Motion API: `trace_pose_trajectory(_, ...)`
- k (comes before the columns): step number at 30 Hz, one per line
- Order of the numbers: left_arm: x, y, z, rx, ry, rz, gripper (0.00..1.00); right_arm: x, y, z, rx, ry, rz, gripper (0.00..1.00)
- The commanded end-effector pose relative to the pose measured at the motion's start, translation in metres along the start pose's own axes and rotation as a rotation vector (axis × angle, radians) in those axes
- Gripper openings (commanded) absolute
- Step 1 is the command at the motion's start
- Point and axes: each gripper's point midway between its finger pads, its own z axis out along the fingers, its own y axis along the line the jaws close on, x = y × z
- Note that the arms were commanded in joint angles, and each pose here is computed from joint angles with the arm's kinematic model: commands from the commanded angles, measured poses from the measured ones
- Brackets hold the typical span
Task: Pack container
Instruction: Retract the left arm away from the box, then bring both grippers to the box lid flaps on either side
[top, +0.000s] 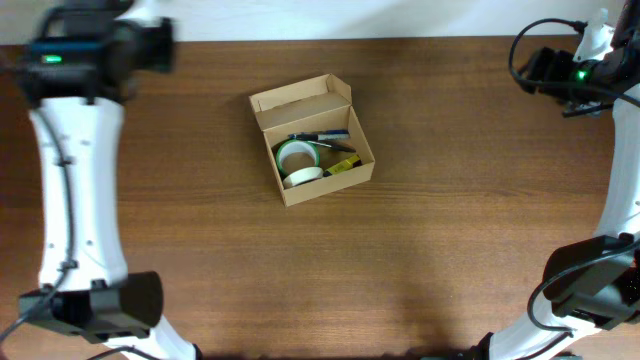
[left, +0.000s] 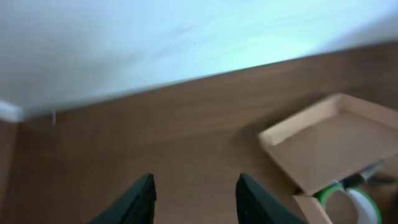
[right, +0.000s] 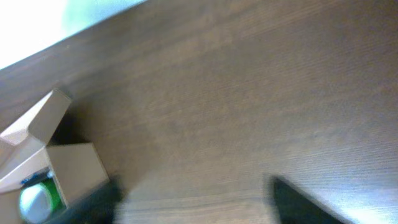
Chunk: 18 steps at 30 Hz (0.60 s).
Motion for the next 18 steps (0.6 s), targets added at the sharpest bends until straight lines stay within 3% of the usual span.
trace_pose_trajectory(1,0.040,-0.008,0.043,0.198,0.128,-0.212,0.40,0.008,0.009,-0.005,-0.045,0.025,0.008,0.40)
trace_pose_trajectory(4,0.080,-0.003,0.071,0.216,0.253,-0.264,0.33,0.021,0.017,-0.001,-0.051,0.077,0.005,0.13)
trace_pose_trajectory(6,0.110,-0.008,0.090,0.236,0.349,-0.290,0.31,0.030,0.026,0.004,-0.060,0.109,-0.007,0.04)
trace_pose_trajectory(10,0.143,-0.030,0.121,0.325,0.438,-0.319,0.31,0.055,0.050,0.025,-0.083,0.199,-0.049,0.04)
trace_pose_trajectory(18,0.194,-0.051,0.164,0.364,0.593,-0.335,0.31,0.135,0.096,0.096,-0.116,0.415,-0.146,0.04)
